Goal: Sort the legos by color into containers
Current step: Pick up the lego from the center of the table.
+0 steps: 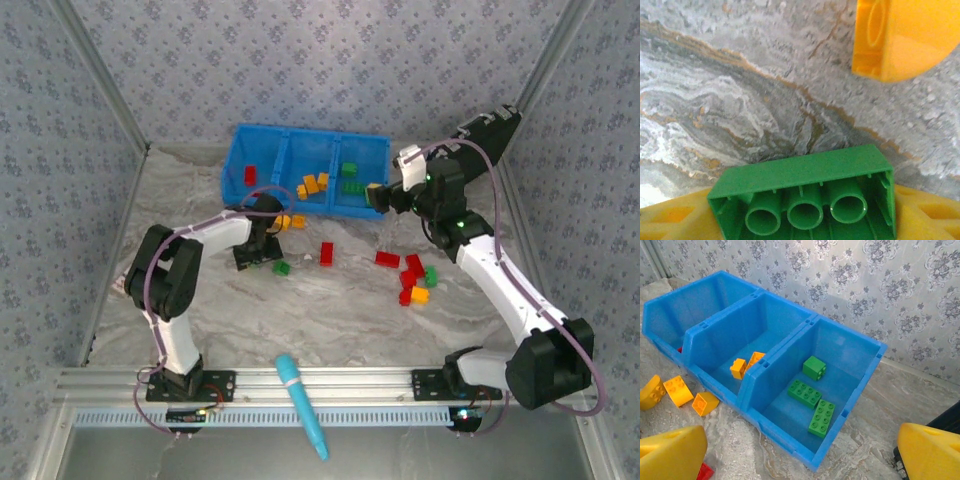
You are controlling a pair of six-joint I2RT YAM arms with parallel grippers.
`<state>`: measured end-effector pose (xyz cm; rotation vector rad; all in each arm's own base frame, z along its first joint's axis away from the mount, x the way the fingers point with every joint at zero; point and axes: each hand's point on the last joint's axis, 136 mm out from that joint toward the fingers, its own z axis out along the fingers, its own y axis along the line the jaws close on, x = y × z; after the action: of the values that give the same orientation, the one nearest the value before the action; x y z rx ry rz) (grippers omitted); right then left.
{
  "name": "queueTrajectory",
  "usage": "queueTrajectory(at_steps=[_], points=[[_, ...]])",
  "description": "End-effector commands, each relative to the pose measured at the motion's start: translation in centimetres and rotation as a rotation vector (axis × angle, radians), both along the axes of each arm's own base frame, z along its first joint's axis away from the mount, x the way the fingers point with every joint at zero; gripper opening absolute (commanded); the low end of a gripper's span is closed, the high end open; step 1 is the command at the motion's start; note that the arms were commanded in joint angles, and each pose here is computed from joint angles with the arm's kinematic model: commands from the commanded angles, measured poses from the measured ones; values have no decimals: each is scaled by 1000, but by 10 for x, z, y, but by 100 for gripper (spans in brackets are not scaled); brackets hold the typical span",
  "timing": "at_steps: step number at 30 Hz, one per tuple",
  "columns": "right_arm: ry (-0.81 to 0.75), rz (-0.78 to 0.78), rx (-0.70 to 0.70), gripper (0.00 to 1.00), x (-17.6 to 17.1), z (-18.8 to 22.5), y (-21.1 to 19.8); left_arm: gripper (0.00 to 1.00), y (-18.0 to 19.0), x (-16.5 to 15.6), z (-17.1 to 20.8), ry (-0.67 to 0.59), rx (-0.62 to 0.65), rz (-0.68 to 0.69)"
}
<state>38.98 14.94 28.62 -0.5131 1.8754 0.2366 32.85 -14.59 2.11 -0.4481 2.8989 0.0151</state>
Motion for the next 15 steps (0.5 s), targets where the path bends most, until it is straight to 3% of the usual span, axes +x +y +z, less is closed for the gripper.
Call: queueTrajectory(at_steps=[1, 10, 15], points=[[-21, 9, 28, 99, -4, 8, -2, 69, 7, 7, 2, -20, 57, 3], [9, -34, 36, 99, -12, -3, -17, 61, 6, 16, 58, -132, 109, -62], [66, -105, 30, 99, -34, -24, -37, 61, -25, 42, 119, -265, 70, -139]])
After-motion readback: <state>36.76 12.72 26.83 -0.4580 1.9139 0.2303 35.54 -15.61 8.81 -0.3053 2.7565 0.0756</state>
